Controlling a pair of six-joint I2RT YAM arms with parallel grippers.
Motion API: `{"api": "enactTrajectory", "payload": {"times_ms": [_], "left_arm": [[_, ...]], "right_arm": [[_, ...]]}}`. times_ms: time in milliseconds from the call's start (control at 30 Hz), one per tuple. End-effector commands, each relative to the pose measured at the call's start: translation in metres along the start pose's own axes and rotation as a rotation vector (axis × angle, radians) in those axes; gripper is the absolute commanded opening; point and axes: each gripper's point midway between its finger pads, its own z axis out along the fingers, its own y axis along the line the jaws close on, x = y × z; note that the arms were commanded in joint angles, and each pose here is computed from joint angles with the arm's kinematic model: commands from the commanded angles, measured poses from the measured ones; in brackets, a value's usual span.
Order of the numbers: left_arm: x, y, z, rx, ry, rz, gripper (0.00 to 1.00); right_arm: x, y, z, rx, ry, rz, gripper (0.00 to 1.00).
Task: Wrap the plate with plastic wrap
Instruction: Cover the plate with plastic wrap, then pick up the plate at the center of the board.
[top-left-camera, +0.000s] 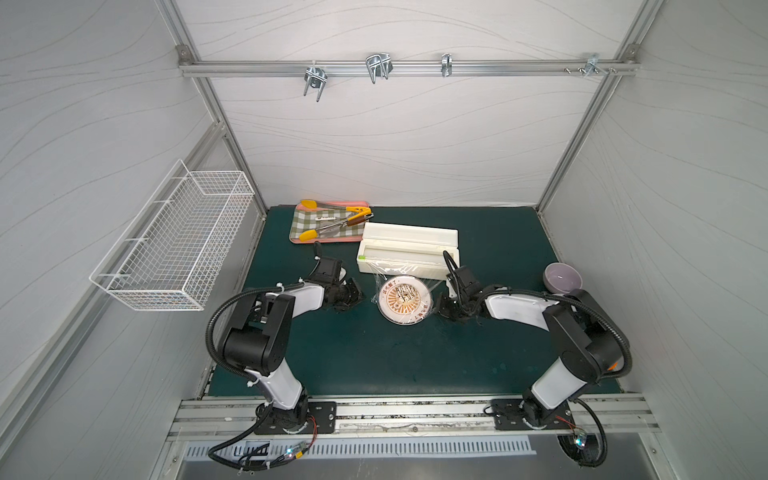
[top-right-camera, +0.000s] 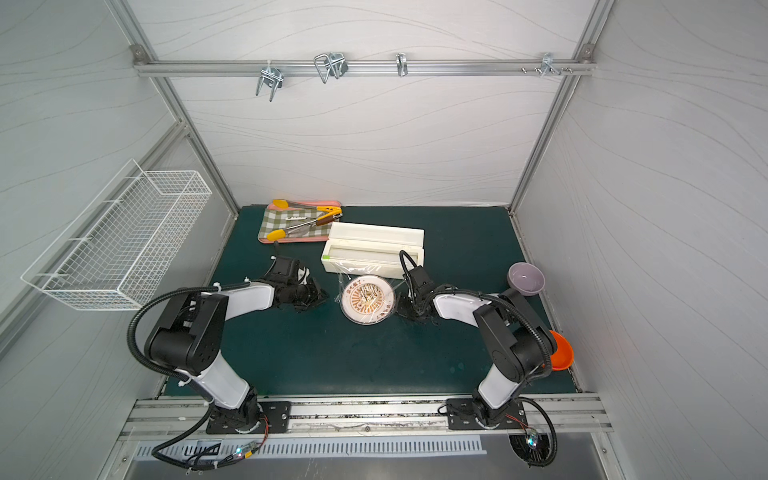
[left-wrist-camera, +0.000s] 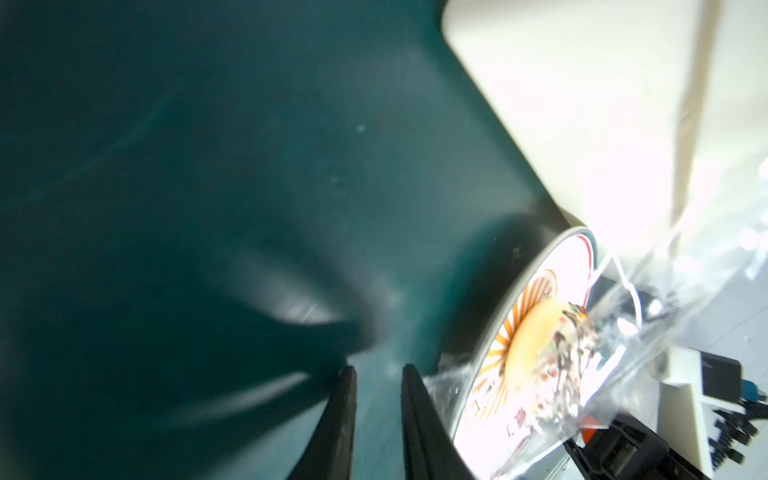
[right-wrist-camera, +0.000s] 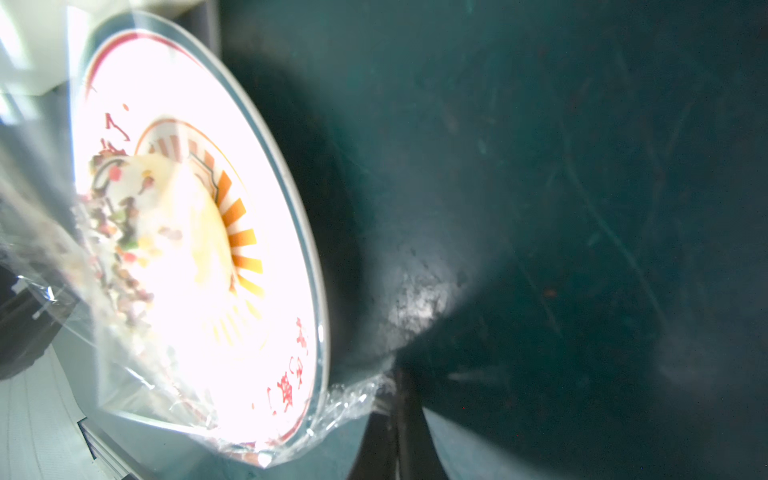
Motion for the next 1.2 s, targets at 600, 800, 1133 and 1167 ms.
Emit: {"api": "enactTrajectory", "payload": {"times_ms": [600, 800, 1133, 1167], "left_arm": [[0.03, -0.055, 0.014, 0.178, 0.006, 0.165, 0.32], [0.023, -0.057, 0.027, 0.189, -0.002, 0.157, 0.29], [0.023, -0.048, 0.044, 0.208, 0.005, 0.133, 0.18], [0.023, -0.05, 0.043, 0.223, 0.001, 0.128, 0.16]], "right_arm": [[-0.003, -0.044, 0.026, 0.158, -0.048, 0.038, 0.0], [-0.003, -0.044, 0.027, 0.156, -0.048, 0.038, 0.0], [-0.003, -0.046, 0.03, 0.164, -0.049, 0.047, 0.0], [-0.002, -0.048, 0.03, 0.168, -0.049, 0.051, 0.0]]}}
